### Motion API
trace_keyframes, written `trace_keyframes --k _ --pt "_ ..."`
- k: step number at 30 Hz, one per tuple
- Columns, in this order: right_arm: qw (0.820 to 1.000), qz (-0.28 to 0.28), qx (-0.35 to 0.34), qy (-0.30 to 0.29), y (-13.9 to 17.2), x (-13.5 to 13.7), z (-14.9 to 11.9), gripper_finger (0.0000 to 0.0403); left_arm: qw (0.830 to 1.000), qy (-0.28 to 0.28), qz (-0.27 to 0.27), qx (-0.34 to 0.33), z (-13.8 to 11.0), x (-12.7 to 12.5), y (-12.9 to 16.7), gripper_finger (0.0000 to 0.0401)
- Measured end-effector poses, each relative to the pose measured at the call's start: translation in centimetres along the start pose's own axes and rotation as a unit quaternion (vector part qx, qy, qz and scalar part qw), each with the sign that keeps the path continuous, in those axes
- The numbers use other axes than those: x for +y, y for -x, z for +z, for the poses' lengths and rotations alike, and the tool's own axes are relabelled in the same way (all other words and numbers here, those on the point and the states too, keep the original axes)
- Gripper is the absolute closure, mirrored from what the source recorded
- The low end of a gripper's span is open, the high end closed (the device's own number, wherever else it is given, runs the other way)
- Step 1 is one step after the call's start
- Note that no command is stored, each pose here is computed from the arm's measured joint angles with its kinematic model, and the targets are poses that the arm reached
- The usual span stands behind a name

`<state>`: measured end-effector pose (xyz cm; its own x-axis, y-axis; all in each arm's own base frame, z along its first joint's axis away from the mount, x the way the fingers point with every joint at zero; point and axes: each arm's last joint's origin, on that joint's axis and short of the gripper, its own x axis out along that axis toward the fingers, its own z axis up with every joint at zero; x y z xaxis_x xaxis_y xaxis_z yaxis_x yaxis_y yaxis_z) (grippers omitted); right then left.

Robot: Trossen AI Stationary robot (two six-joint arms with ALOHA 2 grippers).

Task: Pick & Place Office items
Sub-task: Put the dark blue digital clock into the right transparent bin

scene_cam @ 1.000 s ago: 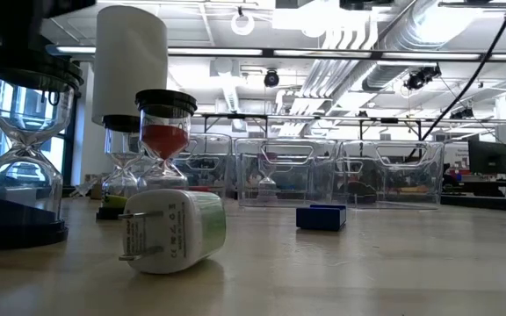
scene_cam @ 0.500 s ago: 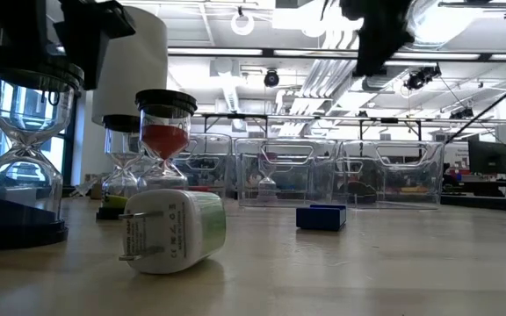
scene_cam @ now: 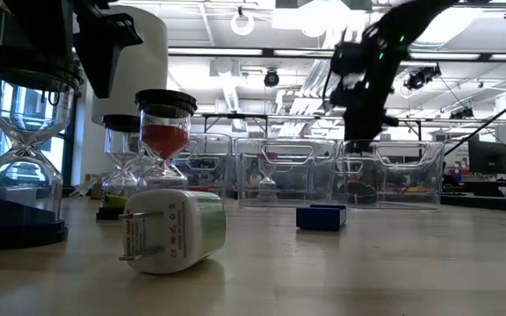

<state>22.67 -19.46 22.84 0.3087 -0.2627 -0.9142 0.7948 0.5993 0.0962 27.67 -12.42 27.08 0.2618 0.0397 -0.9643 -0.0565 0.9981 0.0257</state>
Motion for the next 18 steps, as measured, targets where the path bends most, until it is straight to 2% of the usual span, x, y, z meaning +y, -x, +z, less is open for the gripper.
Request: trace_keyframes --k 10,18 --pt "0.996 -0.029 0.085 -0.014 -6.7 -2.0 0.1 0.0268 1.0 -0.005 0.005 -0.004 0.7 1.6 0.0 0.0121" --pt "0.995 -0.034 0.092 -0.013 -7.7 -2.2 0.1 0.0265 1.0 -0.002 0.009 -0.003 1.1 2.5 -0.1 0.0121"
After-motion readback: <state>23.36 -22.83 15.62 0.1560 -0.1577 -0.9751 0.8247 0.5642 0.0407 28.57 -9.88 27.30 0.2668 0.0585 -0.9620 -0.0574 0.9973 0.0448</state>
